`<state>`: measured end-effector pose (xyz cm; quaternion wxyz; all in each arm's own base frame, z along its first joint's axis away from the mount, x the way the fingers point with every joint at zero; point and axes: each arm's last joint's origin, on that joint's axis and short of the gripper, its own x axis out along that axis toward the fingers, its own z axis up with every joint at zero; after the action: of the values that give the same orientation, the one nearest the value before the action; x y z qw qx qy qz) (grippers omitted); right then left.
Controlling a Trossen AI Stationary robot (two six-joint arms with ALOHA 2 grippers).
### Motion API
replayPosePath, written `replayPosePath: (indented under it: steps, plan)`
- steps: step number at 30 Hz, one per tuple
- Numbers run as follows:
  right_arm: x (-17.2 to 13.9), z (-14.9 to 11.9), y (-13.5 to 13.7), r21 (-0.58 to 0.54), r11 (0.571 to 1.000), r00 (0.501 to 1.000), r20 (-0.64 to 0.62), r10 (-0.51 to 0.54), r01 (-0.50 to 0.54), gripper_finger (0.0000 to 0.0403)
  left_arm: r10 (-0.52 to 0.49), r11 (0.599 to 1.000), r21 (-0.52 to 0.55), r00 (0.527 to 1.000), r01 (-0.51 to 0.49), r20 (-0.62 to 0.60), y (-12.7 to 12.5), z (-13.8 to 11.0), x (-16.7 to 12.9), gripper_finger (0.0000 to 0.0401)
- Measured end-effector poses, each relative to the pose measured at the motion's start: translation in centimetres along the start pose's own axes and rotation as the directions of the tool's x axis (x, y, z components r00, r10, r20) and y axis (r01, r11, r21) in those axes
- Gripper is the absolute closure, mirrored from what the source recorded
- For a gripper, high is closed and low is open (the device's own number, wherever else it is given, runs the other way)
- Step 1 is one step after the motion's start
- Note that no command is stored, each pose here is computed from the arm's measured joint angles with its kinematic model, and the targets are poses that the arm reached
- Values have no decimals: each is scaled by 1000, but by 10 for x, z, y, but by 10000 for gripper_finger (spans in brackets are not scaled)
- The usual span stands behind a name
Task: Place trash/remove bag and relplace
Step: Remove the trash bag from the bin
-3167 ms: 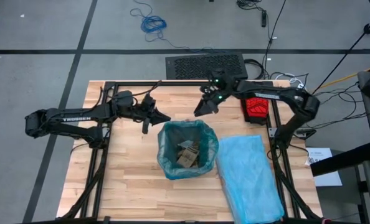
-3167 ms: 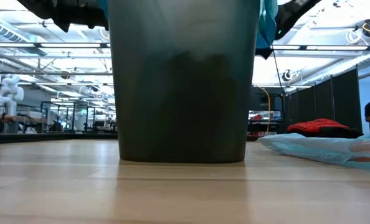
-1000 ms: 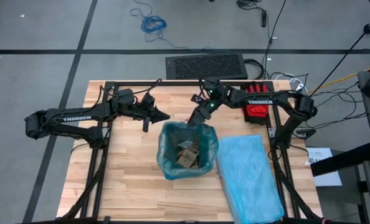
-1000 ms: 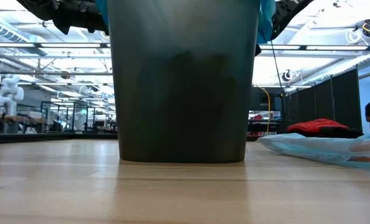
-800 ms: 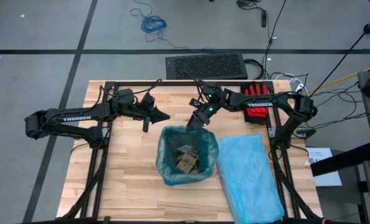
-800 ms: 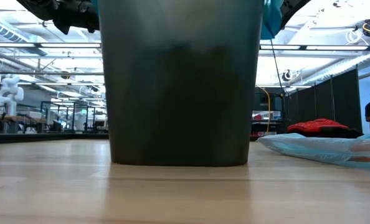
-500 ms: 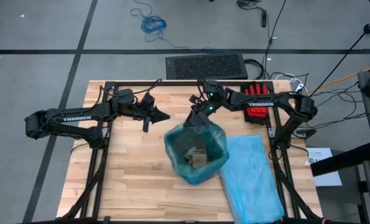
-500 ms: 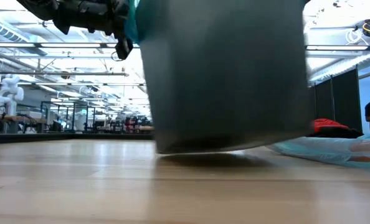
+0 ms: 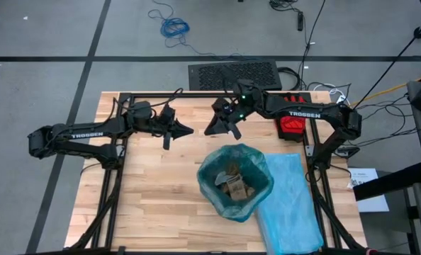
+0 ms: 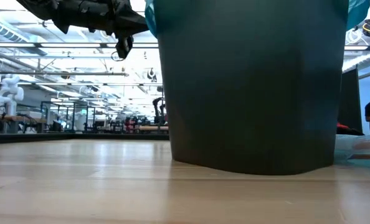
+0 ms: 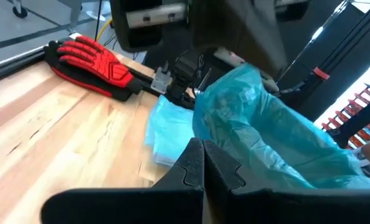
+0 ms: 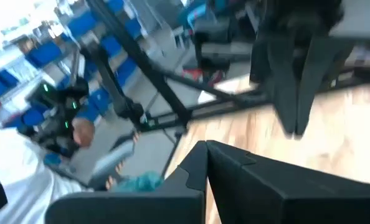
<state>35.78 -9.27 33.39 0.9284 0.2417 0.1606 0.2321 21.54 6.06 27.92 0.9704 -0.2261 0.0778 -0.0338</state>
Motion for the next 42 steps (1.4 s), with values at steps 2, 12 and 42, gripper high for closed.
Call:
replayPosePath:
  steps: [2, 12, 42]
  plan:
    - [0, 0, 4, 0, 1000, 998, -63, -15, 15, 403, -14, 1000, 0, 1000, 14, 0, -1, 0, 0, 400]
    - [-42, -5, 50, -94, 939, 890, -299, -344, 332, 301, -65, 998, -8, 997, 64, -34, -4, -2, 1, 400]
    - [-19, -122, 223, -406, 839, 662, -522, -538, 362, 403, 13, 999, 33, 999, -11, -48, -6, -8, 3, 400]
